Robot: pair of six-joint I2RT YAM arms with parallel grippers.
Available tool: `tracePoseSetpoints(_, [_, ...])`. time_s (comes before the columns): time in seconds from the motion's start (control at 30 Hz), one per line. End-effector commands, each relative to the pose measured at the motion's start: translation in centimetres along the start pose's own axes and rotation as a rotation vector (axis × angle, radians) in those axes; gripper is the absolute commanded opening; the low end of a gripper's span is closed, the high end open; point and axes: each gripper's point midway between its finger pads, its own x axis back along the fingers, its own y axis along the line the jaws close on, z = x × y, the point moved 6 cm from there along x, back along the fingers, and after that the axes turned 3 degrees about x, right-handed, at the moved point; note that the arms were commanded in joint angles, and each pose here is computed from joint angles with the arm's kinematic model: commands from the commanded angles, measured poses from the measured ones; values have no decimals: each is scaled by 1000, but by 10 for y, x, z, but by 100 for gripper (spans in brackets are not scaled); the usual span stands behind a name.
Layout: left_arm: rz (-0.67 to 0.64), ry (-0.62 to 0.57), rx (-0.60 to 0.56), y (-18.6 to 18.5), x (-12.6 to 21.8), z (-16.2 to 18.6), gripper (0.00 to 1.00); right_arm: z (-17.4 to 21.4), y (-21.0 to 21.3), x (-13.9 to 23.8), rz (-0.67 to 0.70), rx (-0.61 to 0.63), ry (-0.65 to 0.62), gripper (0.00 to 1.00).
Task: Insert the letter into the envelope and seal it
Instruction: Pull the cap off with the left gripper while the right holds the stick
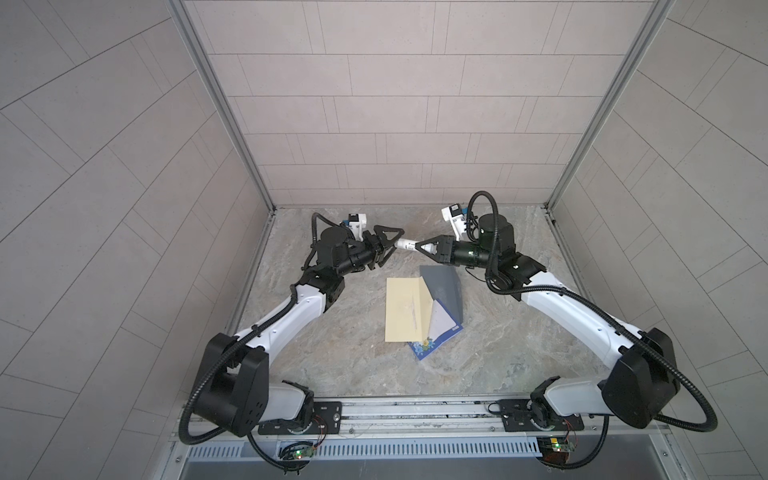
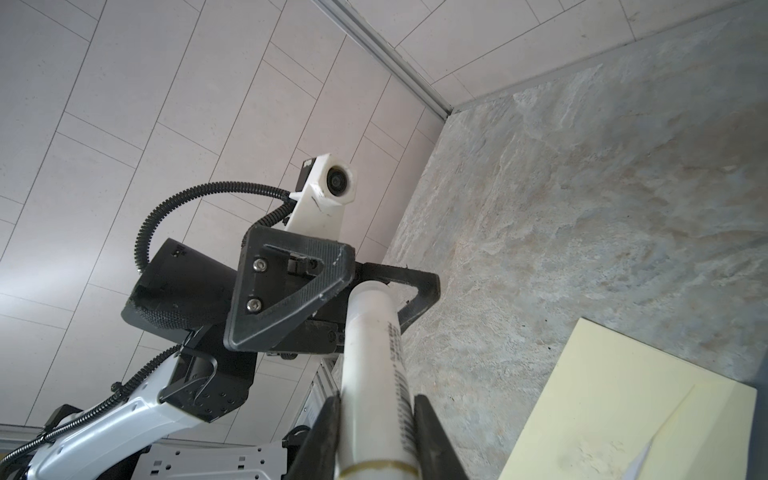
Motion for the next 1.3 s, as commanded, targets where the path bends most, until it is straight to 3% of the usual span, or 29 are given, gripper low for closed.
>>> tracePoseSetpoints(0.0, [35,38,-27,-5,0,4,69,5,5,7,-4,23,56,0])
tracePoseSetpoints(0.17, [30,49,-13,0,-2,7,52,5,-3,3,25,-6,61,0])
tracePoseSetpoints(0.63, [12,24,10,11,0,8,50,-13,2,2,-13,-21,-28,0])
tracePoseSetpoints(0.83, [66,27,13,3,-4,5,43,-13,-6,-3,-14,-52,-48,0])
tracePoseSetpoints(1.07, [69,24,30,5,-4,5,42,-20,-10,-9,-47,-88,-98,0])
tracePoseSetpoints(1.27, [71,20,30,4,-4,5,33,-19,-14,-11,-39,-99,-100,0])
